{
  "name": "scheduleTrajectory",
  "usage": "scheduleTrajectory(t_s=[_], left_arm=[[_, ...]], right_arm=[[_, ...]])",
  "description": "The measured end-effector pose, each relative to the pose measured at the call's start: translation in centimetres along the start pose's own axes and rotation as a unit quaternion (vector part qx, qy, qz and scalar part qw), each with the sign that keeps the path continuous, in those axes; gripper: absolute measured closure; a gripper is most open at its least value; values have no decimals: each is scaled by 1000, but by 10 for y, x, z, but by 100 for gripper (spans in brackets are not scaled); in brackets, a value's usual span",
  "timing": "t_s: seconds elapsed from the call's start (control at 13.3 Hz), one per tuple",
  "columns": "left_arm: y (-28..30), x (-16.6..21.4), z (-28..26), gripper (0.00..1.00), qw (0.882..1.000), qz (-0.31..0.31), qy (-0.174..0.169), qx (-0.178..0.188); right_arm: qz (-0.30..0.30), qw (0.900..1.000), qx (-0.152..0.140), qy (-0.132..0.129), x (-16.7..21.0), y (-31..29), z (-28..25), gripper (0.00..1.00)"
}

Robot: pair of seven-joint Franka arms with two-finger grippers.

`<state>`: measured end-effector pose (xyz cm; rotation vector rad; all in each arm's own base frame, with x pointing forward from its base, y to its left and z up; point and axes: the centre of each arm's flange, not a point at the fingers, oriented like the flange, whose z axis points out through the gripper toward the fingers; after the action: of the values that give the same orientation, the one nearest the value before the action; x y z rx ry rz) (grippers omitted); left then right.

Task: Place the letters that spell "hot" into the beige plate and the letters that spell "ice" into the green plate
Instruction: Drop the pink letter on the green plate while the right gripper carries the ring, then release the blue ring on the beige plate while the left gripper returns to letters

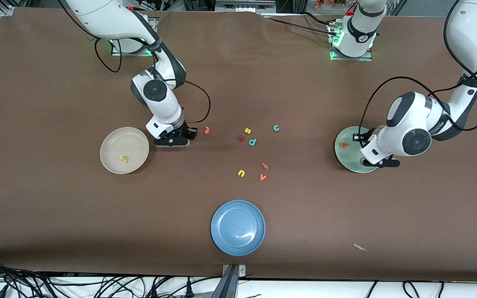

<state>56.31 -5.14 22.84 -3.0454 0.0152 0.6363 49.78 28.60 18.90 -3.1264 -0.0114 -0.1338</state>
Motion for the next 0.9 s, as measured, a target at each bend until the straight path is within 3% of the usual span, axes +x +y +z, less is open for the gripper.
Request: scheduleTrajectory(t_s=[0.3,0.53,0.6,0.9], left_arm=[[11,3,-14,40,1000,-10,13,-7],[62,-4,-32,7,998,-56,19,-29],[87,-7,-34,3,996,-74,24,-33],[196,-23,-27,7,984,-147,69,-68]], right_arm=[[-17,1000,-18,-4,18,29,-27,72],[-52,998,-33,-16,33,66,-41,72],[-66,997,-35,-17,42,88,-46,72],[-110,993,-41,-28,63,165,-51,69]])
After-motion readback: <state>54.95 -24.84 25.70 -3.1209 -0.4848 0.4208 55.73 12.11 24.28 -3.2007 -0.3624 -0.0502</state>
